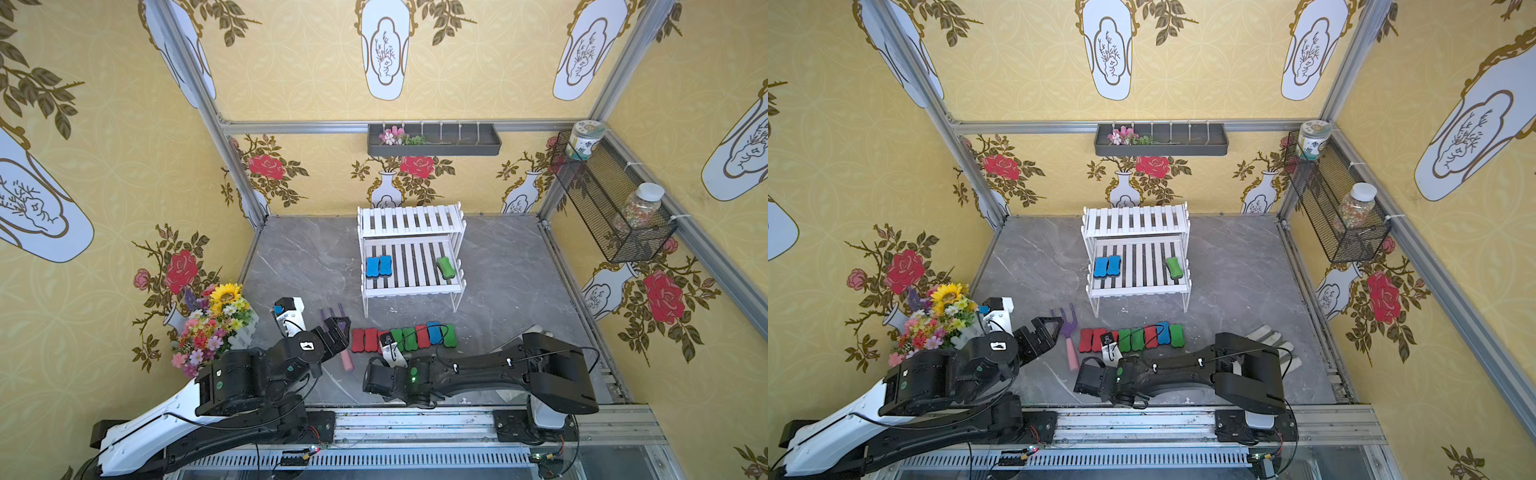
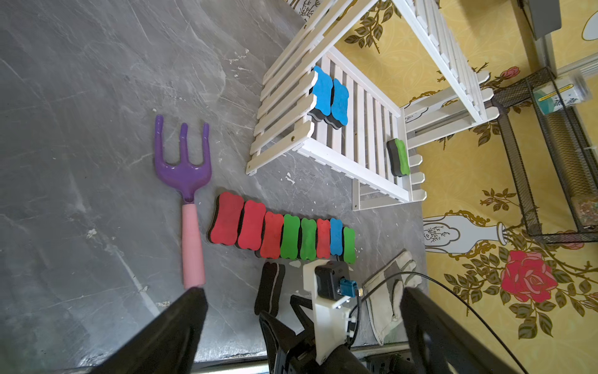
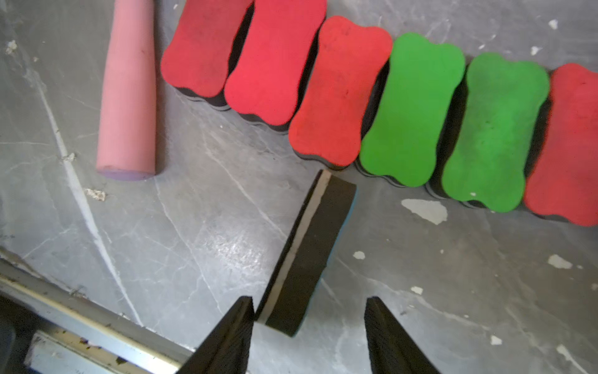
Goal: Remove the whiteboard erasers from the shelf
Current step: Place the whiteboard eraser at the center of the board, then adjust the whiteboard eraser at the center of the board.
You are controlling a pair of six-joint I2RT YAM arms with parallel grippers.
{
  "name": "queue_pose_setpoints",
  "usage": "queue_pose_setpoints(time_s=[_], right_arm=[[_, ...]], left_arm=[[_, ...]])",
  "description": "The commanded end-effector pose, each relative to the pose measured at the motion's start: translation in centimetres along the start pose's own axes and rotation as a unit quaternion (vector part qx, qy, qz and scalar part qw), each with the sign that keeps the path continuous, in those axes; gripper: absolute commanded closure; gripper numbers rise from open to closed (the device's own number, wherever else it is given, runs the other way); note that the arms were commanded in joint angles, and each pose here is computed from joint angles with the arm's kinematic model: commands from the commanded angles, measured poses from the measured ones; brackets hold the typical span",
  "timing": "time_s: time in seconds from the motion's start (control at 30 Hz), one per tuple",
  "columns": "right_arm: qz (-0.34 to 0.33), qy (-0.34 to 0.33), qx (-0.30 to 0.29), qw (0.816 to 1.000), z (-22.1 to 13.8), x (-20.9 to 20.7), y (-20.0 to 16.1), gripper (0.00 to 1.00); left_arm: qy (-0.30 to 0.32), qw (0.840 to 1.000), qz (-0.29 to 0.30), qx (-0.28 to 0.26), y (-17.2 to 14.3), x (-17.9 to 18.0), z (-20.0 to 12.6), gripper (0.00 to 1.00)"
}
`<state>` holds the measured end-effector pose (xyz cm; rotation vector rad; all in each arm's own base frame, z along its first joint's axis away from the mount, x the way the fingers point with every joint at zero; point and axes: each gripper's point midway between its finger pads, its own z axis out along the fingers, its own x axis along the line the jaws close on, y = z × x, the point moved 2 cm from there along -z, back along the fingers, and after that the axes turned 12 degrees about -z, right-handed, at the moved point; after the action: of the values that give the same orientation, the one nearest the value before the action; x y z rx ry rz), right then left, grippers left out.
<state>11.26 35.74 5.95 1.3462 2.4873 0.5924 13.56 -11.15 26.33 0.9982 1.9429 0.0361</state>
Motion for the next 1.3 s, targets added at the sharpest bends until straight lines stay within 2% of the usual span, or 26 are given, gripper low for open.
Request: queue_pose_setpoints(time_s=[0.0,0.07,0.3,0.43,0.57,0.9,1.27], right_arm=[[0.002,-0.005,-0.007,1.0,-0.1,-0.1,0.1,0.41],[0.001,-0.017,-0.014,1.0,-0.5,-0.4,0.4,0.44],[0.014,-0.017,-0.055,0.998,-3.2,-2.0,1.5,0.45],[0.029,-0.042,-0.025,0.998,-2.4,-3.9,0.2,0.56],[0.019,-0.072,0.013,0.997,-1.0,-4.2,-0.8,0.58],[0.003,-0.069,-0.005,0.998,-0.2,-3.4,1.4,0.59],[-0.023,-0.004,-0.021,1.0,0.3,1.7,3.7,0.59]], left_arm=[[-0.002,1.0,0.008,-0.005,0.1,-0.2,0.2,0.01],[-0.003,1.0,0.008,-0.005,0.0,-0.4,0.2,0.01],[-0.005,1.0,0.009,0.0,-0.2,-0.5,0.2,0.01],[-0.009,1.0,0.009,0.002,-0.4,-0.6,0.5,0.01],[-0.006,1.0,0.013,0.0,-0.4,-0.6,0.6,0.0],[-0.009,1.0,0.01,0.001,-0.3,-0.6,0.4,0.0],[-0.008,1.0,0.009,-0.005,-0.2,-0.2,0.5,0.0]])
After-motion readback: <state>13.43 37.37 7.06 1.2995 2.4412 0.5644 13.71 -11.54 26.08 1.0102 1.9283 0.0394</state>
